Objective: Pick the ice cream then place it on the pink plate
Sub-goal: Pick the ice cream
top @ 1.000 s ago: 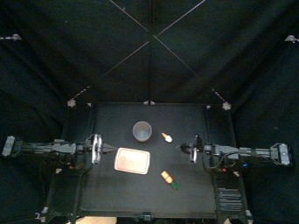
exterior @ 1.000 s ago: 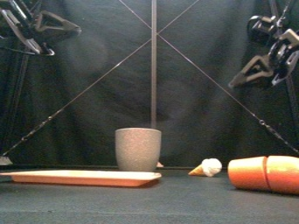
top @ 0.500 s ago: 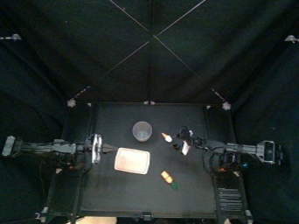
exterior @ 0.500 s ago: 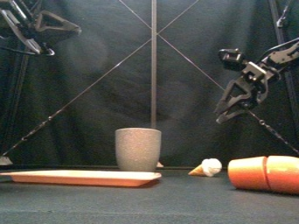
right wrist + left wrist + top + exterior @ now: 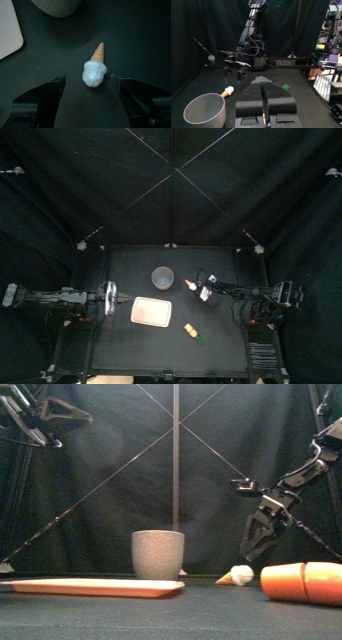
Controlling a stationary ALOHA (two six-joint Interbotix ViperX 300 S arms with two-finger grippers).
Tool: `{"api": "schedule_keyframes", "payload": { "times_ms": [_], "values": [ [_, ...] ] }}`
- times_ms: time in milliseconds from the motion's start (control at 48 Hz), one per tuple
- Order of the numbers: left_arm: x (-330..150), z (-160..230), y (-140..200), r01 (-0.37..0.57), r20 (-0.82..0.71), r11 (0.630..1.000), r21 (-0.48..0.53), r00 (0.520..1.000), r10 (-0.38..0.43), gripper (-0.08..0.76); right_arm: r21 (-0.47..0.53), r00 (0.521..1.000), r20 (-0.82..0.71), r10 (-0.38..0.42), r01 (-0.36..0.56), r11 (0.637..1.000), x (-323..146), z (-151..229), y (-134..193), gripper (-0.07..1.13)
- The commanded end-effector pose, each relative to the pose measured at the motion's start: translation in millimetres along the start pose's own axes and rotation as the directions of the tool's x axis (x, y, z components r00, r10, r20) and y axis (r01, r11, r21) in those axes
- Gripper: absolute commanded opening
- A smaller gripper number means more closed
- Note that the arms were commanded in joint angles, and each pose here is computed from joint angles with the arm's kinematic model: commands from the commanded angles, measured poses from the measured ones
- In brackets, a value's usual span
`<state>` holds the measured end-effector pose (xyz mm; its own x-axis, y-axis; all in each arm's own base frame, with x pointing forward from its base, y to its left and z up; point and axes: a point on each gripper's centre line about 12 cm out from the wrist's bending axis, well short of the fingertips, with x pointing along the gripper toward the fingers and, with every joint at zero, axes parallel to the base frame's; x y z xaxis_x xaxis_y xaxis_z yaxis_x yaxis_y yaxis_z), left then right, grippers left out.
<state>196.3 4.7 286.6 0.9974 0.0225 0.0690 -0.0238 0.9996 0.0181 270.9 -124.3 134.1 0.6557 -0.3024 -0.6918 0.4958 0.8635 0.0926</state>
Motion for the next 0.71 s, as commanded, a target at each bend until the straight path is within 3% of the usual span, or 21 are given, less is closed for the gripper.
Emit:
{"api": "schedule_keyframes", "payload": {
  "times_ms": [21, 458, 583, 708],
  "values": [
    [1, 4, 0, -0.001, 0.011, 1.0, 0.002, 1.0, 0.001, -0.021, -0.008, 1.0, 0.025, -0.002, 0.002, 1.0, 9, 16, 0, 1.05],
    [0, -2, 0, -0.001, -0.003, 1.0, -0.001, 1.0, 0.001, -0.021, -0.026, 0.995, -0.096, -0.022, 0.02, 0.999, 52, 9, -4, 1.01],
    [0, -2, 0, 0.0, -0.003, 1.0, -0.002, 1.0, 0.0, -0.021, -0.028, 0.994, -0.105, -0.022, 0.019, 0.999, 52, 8, -4, 0.88],
    [-1, -2, 0, 0.0, -0.003, 1.0, -0.002, 1.0, 0.0, -0.021, -0.02, 0.995, -0.095, -0.021, 0.019, 1.0, 49, 11, -4, 0.66]
  ]
}}
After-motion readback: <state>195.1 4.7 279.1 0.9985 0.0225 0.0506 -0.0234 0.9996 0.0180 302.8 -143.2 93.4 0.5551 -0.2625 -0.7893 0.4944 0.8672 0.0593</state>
